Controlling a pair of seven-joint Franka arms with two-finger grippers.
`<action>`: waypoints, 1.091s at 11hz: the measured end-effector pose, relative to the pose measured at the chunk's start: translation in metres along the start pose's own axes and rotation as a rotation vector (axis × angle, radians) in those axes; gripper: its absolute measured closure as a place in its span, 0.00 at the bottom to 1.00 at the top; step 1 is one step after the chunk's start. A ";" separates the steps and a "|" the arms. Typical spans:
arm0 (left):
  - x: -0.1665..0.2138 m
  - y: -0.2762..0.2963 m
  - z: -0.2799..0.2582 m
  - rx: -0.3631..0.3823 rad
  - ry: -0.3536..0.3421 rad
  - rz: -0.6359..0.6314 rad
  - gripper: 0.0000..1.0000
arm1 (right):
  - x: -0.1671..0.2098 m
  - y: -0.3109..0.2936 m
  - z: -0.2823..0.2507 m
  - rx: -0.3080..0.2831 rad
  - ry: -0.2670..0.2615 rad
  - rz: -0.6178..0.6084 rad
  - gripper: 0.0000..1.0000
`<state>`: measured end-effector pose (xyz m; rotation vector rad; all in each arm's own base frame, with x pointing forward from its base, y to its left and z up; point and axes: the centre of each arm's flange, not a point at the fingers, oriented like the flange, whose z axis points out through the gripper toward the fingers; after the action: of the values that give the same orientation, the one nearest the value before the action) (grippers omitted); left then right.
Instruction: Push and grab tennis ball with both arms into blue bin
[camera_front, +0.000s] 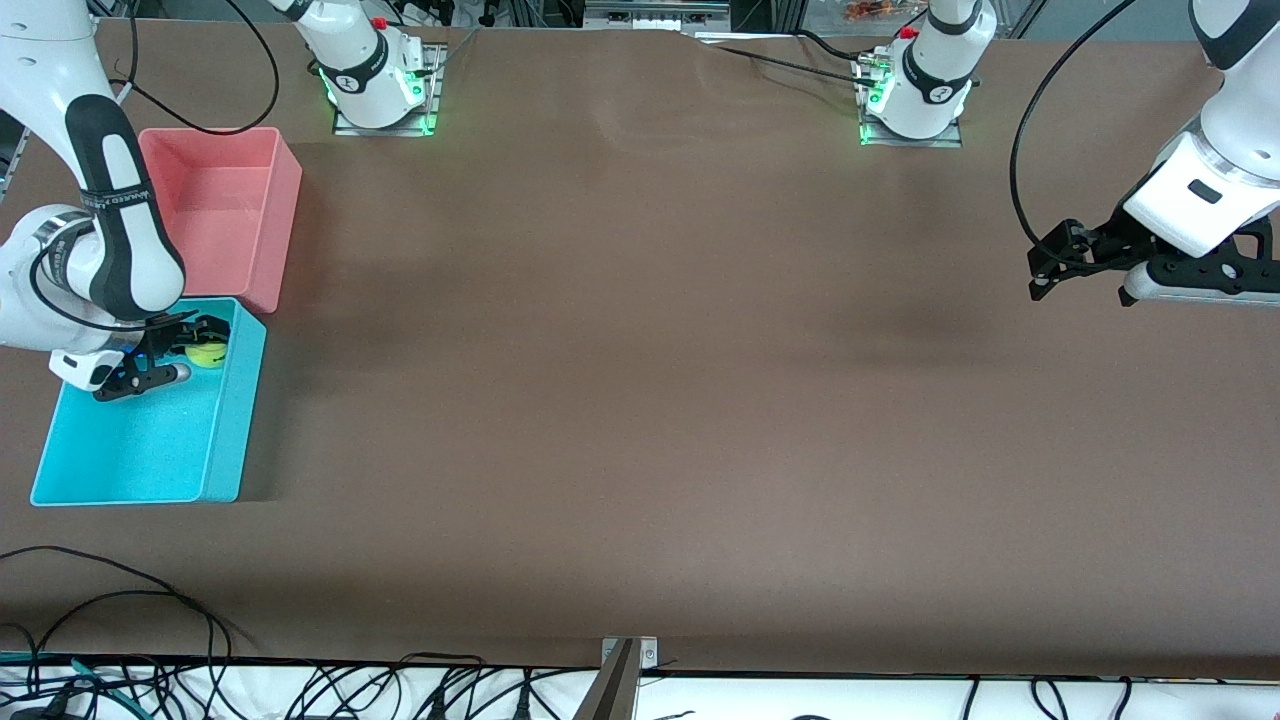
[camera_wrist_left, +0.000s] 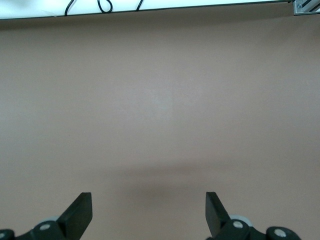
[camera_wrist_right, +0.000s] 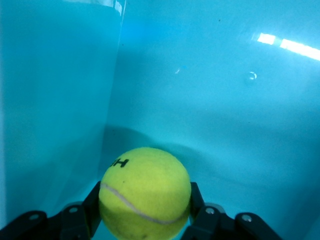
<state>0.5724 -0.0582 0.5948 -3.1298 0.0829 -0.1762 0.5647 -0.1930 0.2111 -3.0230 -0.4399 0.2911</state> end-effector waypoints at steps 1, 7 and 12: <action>0.000 0.000 0.000 0.000 0.000 0.000 0.00 | 0.001 0.001 -0.002 -0.002 0.004 -0.001 0.25; 0.002 0.000 0.006 0.000 -0.010 0.000 0.00 | 0.019 -0.001 -0.045 0.006 0.015 -0.024 0.00; 0.002 0.000 0.007 0.001 -0.011 0.000 0.00 | 0.040 -0.042 -0.182 0.013 -0.075 0.076 0.00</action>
<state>0.5755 -0.0580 0.5884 -3.1299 0.0821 -0.1590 0.6270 -0.1492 0.3864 -3.0290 -0.3274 0.4115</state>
